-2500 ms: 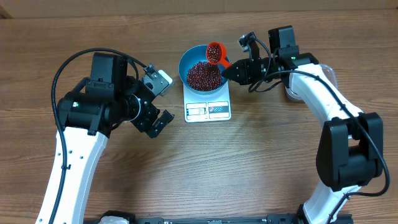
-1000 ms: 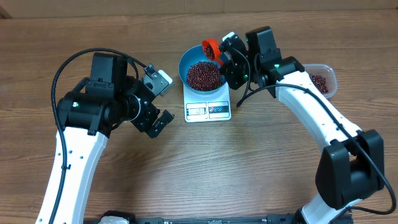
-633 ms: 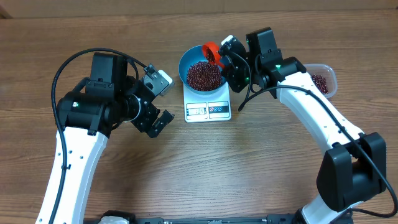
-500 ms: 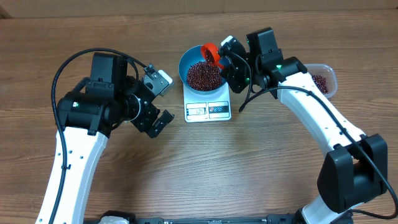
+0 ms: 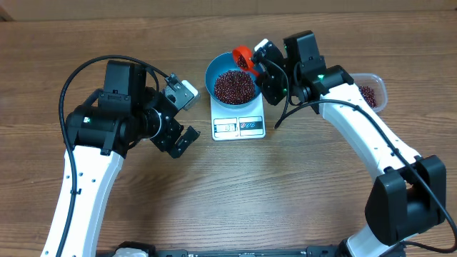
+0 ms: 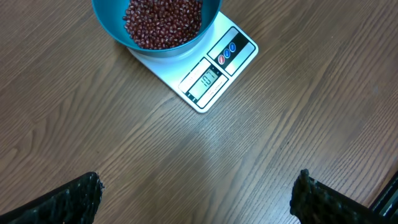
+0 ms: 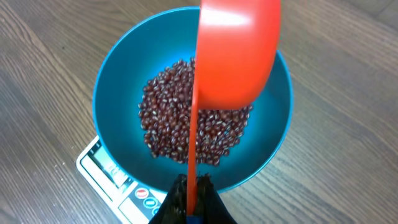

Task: Scoop item into bowl and weigh 150g on scale
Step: 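Tilt the scoop to pour the fourth load of beans into the bowl, then carry the empty scoop right and lower it into the bean tub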

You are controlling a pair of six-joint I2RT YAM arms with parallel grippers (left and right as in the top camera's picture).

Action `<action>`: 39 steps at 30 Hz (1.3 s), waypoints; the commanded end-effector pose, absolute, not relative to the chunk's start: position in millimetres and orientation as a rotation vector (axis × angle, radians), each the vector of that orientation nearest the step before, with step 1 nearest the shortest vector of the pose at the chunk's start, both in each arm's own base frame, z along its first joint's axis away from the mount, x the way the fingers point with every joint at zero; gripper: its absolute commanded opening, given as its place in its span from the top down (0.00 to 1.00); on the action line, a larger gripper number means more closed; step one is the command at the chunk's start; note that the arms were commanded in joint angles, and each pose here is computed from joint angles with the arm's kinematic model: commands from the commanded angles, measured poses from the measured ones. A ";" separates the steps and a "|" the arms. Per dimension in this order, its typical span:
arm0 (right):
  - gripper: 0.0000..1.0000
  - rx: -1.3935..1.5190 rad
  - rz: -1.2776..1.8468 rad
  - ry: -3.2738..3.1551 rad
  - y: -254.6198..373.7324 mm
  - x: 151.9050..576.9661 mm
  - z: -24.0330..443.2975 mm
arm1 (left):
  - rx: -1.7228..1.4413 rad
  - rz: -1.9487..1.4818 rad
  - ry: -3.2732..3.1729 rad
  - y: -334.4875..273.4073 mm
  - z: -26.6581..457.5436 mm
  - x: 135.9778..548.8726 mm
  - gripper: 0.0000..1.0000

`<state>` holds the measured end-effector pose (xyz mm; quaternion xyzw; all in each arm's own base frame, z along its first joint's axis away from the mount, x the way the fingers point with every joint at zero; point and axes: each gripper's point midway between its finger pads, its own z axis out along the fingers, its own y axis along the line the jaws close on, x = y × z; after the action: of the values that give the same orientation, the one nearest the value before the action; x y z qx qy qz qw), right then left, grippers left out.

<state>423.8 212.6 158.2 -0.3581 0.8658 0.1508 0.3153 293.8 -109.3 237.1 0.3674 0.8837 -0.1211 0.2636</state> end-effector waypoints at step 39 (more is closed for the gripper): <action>0.96 -0.919 0.026 2.153 203.0 425.1 219.7 | 1.022 -0.333 2.362 -112.1 241.3 295.9 0.00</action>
<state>426.8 203.3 172.6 -0.3875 0.8564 0.0033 0.3412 293.8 -109.3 237.1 0.3674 0.8837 -0.1211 0.2636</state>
